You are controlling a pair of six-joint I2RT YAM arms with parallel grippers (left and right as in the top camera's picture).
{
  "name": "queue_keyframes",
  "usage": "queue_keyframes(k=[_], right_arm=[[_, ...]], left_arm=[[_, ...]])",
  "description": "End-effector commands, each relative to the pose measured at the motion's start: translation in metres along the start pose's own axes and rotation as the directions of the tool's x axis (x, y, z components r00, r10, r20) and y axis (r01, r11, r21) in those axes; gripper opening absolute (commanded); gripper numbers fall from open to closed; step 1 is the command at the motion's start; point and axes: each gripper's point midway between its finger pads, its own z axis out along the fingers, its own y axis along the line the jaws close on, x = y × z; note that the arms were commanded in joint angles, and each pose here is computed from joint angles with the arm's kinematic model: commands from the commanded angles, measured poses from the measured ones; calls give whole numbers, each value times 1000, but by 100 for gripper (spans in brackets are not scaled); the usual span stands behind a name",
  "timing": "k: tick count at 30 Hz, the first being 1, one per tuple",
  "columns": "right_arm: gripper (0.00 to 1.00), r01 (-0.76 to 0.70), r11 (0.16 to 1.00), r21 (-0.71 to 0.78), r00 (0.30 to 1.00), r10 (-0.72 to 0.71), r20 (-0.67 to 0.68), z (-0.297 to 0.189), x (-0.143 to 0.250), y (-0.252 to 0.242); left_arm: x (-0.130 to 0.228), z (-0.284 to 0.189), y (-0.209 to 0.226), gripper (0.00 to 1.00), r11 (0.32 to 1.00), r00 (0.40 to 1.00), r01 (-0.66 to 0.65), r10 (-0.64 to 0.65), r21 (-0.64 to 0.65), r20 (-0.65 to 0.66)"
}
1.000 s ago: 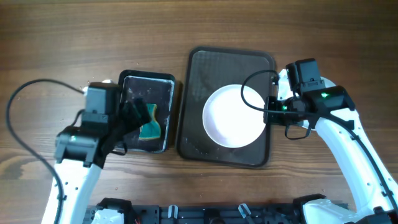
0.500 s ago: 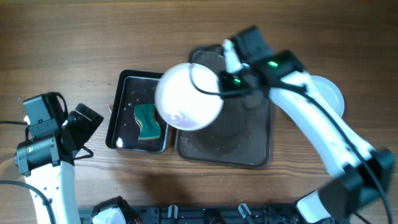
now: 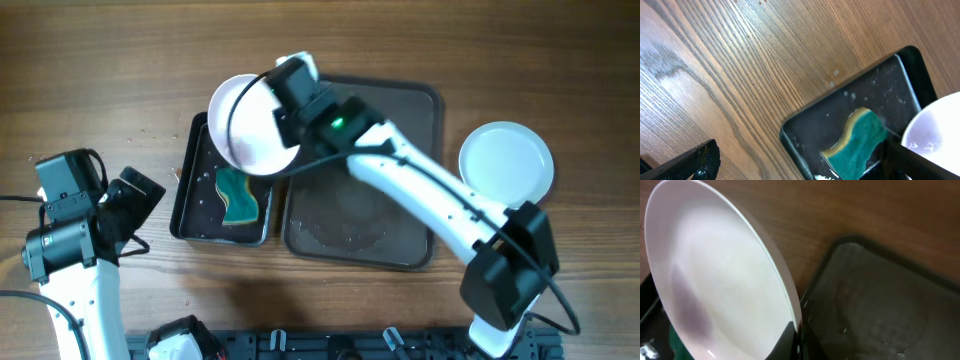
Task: Clean dirty plates on tray and stack at the side
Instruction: 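Lift the white plate with the right gripper and tilt it over the left, then hold the plate tilted over the black tray with the right gripper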
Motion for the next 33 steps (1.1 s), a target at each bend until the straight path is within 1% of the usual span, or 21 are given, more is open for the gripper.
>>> queue_keyframes(k=[1,4,8,12,21,29,33], right_arm=[[4,80,970,230,980,-118,158,-31,-29,-1],[4,97,929,357,958,-185,221,-51,-37,4],[4,137,882,450,925,-276,261,-72,-43,16],[4,127,832,540,902,-323,285,-90,-47,18],[4,190,762,620,853,-440,280,-112,-59,31],[4,191,762,619,847,-446,288,-113,-62,34],[4,249,729,638,825,-504,255,-115,-65,36]], left_arm=[[-2,-5,-2,100,1000,1000,21,-22,22,10],[-2,-5,-2,100,1000,1000,21,-22,22,10],[-2,-5,-2,100,1000,1000,21,-22,22,10],[-2,-5,-2,100,1000,1000,21,-22,22,10],[-2,-5,-2,100,1000,1000,21,-22,22,10],[-2,-5,-2,100,1000,1000,21,-22,22,10],[-2,-5,-2,100,1000,1000,21,-22,22,10]])
